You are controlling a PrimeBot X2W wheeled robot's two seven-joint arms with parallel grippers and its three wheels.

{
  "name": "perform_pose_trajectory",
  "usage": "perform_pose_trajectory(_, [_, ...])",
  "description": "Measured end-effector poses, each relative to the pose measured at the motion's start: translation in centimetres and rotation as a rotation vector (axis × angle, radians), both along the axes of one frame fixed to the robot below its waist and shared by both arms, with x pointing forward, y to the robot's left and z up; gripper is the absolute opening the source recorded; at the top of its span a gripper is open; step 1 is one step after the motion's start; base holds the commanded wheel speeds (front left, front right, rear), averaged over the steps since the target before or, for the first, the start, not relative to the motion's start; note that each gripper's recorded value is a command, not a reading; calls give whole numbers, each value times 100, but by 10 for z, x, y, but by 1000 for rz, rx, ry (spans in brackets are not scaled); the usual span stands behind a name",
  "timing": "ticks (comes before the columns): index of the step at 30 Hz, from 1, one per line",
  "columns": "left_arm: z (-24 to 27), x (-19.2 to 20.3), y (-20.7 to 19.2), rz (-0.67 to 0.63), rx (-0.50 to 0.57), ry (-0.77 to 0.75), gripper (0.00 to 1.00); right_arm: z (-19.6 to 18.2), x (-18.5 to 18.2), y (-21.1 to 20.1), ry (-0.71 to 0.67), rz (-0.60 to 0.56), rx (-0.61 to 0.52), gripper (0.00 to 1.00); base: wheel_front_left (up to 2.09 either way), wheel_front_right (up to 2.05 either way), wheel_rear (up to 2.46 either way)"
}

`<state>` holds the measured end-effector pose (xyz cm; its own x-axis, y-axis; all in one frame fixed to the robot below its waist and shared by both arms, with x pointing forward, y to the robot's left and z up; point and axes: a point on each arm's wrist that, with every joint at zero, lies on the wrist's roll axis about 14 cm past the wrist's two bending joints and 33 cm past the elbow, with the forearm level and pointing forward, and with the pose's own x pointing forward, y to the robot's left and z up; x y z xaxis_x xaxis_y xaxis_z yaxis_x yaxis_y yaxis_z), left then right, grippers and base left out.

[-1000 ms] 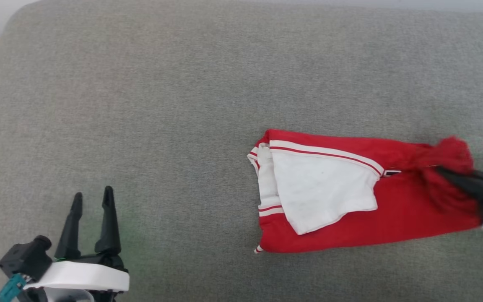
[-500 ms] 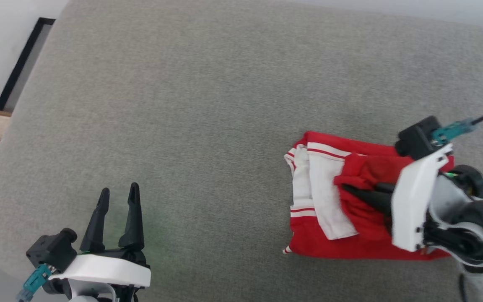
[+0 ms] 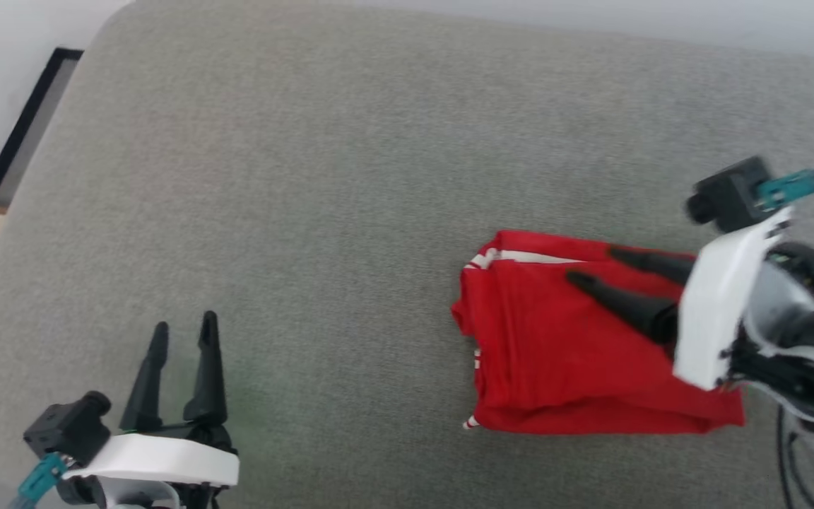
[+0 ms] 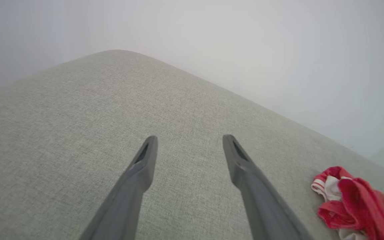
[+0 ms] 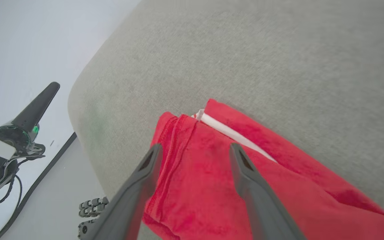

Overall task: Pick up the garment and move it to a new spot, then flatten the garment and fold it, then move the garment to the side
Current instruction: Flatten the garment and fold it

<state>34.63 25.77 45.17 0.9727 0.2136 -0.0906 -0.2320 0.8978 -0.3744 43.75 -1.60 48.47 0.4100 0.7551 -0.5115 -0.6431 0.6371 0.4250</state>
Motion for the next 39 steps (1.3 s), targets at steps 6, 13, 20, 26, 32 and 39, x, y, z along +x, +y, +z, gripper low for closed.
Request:
perform_pose_trajectory(6, [6, 13, -5, -38, 13, -25, 100, 25, 19, -54, -117, -177, -1, 100, 0, 0, 0])
perform_pose_trajectory(13, [16, 28, -12, -84, 45, -59, 100, 44, 20, -112, -243, -382, 29, 100, 0, 0, 0])
perform_pose_trajectory(20, [27, 29, -20, -129, 77, -88, 100, 50, 5, -161, -356, -590, 85, 100, 0, 0, 0])
perform_pose_trajectory(26, [29, 19, -24, -151, 93, -88, 100, 49, -19, -189, -475, -700, 88, 100, 0, 0, 0])
perform_pose_trajectory(32, [31, 4, -20, -157, 115, -85, 100, 50, -41, -206, -609, -768, 102, 100, 0, 0, 0])
perform_pose_trajectory(39, [31, -10, -25, -186, 135, -79, 100, 32, -62, -214, -650, -805, 93, 100, 0, 0, 0])
